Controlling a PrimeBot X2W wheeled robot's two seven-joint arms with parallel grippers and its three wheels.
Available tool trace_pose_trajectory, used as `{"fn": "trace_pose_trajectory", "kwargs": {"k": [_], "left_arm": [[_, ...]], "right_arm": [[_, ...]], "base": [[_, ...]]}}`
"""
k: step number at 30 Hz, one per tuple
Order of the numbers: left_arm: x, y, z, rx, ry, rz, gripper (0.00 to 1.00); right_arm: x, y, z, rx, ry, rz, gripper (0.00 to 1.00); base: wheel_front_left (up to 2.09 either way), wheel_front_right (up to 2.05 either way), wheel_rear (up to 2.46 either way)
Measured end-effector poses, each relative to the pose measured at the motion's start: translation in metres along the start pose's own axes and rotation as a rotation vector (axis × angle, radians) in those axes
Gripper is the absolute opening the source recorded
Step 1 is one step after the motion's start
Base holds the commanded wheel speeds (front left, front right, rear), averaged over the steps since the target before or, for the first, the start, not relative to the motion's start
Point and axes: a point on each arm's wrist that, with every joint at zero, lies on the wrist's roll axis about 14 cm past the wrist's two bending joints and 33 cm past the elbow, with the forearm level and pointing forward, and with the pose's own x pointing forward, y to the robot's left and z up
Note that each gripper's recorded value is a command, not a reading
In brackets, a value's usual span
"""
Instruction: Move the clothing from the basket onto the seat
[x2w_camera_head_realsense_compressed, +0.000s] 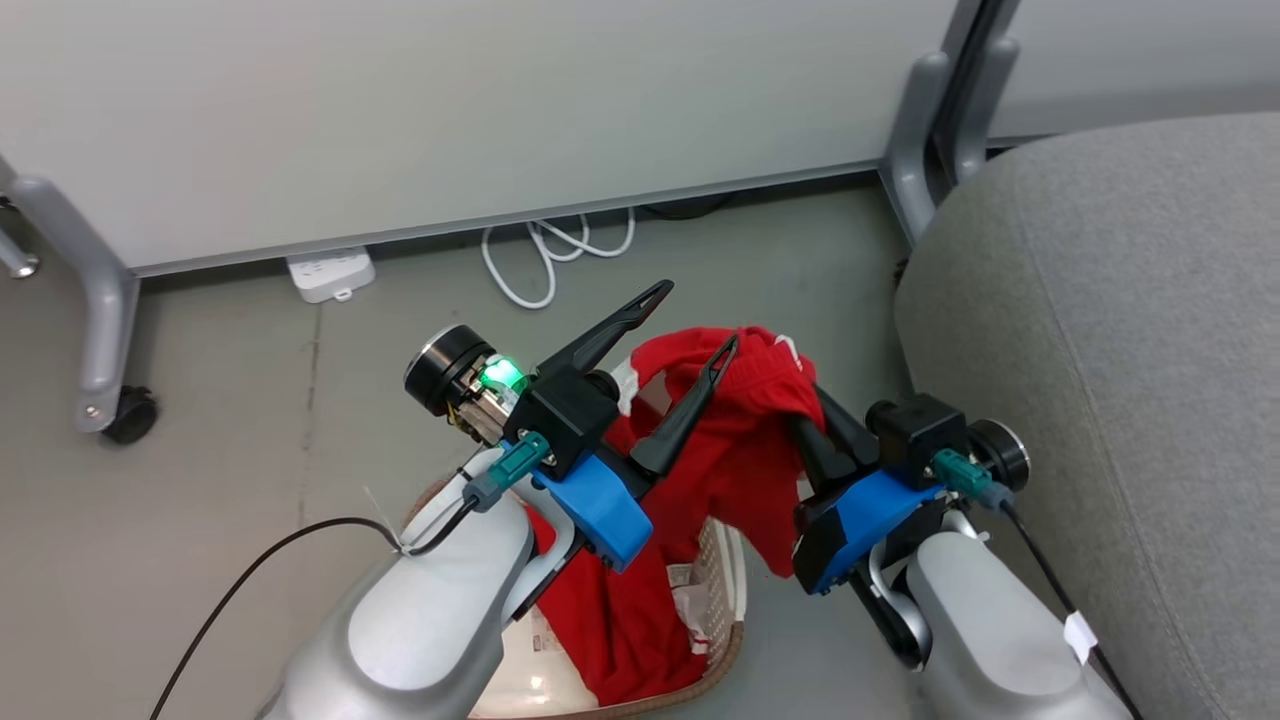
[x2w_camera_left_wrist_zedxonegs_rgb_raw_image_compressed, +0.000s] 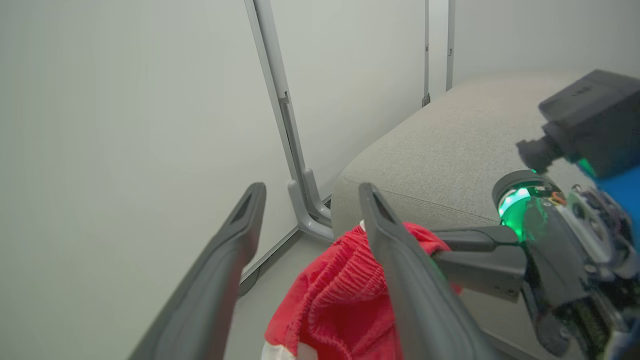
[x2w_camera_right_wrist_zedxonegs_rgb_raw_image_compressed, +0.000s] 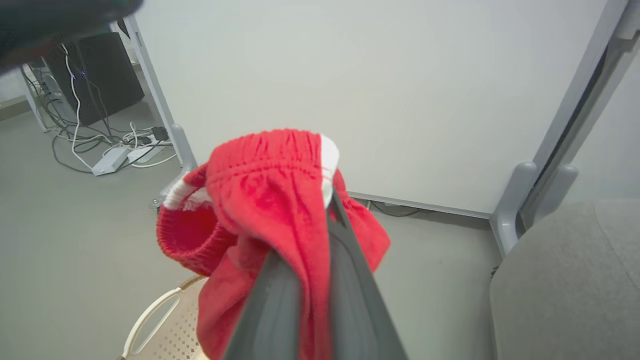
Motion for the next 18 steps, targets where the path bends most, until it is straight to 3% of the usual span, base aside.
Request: {"fn": "trace_pose_trajectory", "kwargs": {"k": [10,18], "left_arm": [[0.031,-0.033,-0.021,-0.041,0.011,-0.13,1.0],[0.054,-0.07,-0.034,-0.079,0.009,-0.253,1.0]], "right_arm": [[-0.027,-0.074,0.008,0.035,-0.048,-0.22,0.0],[-0.071,-0.129,0.009,0.05,-0.072,-0.418,0.0]], "base": [[0.0,0.0,0.0],[0.0,0.0,0.0]]}}
